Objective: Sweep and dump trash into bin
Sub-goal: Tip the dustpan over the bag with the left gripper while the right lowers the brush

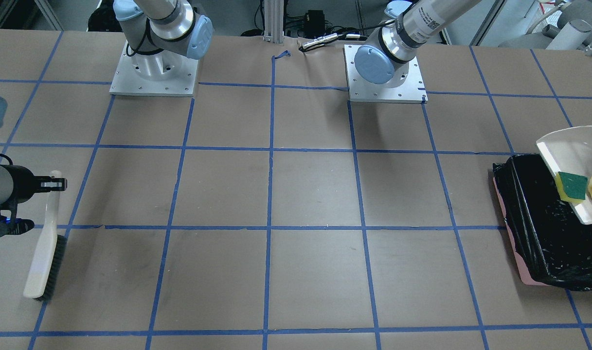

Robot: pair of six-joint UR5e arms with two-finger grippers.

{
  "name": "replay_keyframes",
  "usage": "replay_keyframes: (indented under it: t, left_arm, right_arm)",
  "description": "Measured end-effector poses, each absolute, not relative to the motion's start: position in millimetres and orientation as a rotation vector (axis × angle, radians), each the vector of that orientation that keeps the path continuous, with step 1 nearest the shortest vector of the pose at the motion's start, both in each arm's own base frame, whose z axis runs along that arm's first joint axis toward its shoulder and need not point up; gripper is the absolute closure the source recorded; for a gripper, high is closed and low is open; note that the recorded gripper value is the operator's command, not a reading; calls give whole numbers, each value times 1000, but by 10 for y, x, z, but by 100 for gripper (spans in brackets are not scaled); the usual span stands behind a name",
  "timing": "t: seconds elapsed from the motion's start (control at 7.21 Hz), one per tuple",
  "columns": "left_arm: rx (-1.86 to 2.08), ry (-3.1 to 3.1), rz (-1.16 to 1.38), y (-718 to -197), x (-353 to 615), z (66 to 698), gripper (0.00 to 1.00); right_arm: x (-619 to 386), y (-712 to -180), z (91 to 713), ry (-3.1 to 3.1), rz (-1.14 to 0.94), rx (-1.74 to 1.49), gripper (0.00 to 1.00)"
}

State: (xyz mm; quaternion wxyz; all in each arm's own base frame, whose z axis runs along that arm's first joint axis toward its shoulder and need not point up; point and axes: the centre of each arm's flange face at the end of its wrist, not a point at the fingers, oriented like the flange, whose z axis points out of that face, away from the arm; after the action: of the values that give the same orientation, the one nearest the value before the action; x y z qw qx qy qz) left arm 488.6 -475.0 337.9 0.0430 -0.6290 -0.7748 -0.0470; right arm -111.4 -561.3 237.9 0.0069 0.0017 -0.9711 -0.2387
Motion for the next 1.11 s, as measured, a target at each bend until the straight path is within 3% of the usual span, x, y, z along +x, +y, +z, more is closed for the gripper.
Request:
replay_keyframes:
  t: [1.11]
  left_arm:
    - [-1959,-2280,-359,-4698,4840,3366,95]
  right_arm:
    - [-1068,-5629,2341,-3050,-683,28,90]
